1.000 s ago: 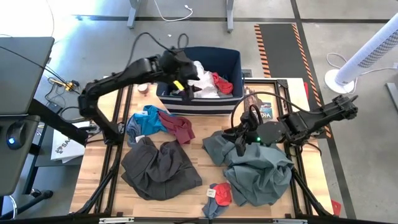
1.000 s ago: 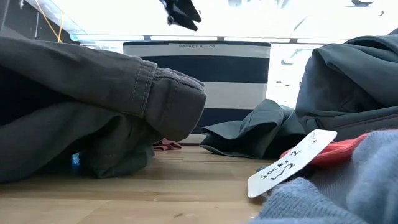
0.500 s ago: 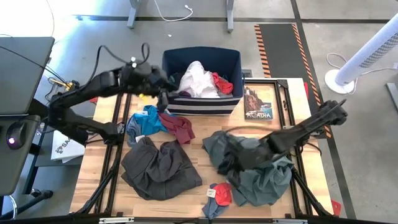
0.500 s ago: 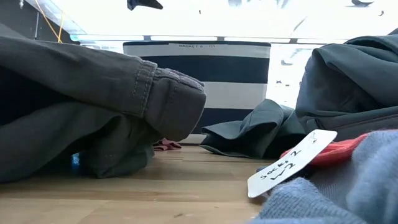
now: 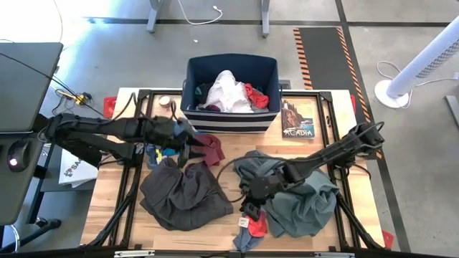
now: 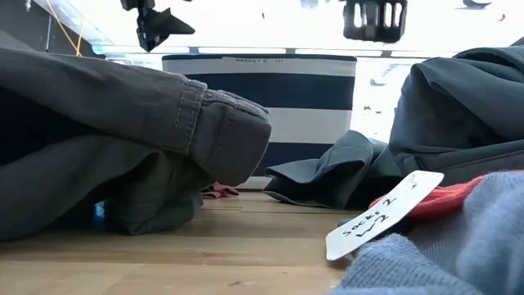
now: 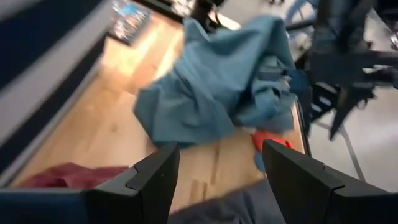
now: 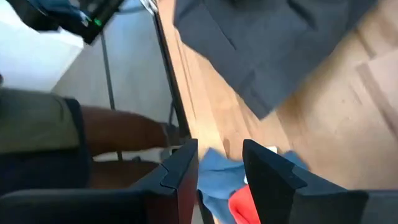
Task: Sort clothes
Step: Put the orange sock into the blue laundry bin
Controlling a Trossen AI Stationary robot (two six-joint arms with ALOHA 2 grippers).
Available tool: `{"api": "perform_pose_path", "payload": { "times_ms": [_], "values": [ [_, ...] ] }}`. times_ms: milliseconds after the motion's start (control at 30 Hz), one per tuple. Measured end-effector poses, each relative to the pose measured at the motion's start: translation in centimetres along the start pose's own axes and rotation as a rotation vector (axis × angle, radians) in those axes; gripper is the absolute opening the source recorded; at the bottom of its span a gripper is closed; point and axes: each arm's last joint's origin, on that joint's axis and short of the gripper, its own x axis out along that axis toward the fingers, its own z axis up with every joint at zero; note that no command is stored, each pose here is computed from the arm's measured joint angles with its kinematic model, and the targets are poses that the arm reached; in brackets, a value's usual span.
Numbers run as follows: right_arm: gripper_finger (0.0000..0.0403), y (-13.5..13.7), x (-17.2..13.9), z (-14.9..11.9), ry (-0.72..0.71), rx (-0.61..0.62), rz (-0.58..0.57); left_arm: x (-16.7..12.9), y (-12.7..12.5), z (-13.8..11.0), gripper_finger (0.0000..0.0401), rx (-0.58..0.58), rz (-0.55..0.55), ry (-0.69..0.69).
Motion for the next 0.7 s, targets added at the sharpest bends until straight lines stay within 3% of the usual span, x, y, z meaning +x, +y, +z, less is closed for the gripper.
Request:
{"api": "perform_pose_path", "payload": {
  "times_ms": [133,333,567,700],
  "values": [
    [0.0124,-1.2,3.0,-1.0,0.099,0.064,-0.044,0.4,-0.5,-1.1,0.0227,0.045,-0.024,0.034],
    [0.0124,-2.8,7.0,-3.6,0.197,0.279,-0.189,0.3,-1.2,-1.2,0.0227,0.122,-0.061,0.029],
    [0.0124,-2.8,8.2,-5.4,0.212,0.498,-0.258,0.3,-1.4,-1.0,0.0227,0.163,-0.082,0.003],
    [0.0124,-2.8,8.1,-6.1,0.197,0.560,-0.313,0.4,-1.4,-1.0,0.0227,0.173,-0.075,-0.003]
  ]
}}
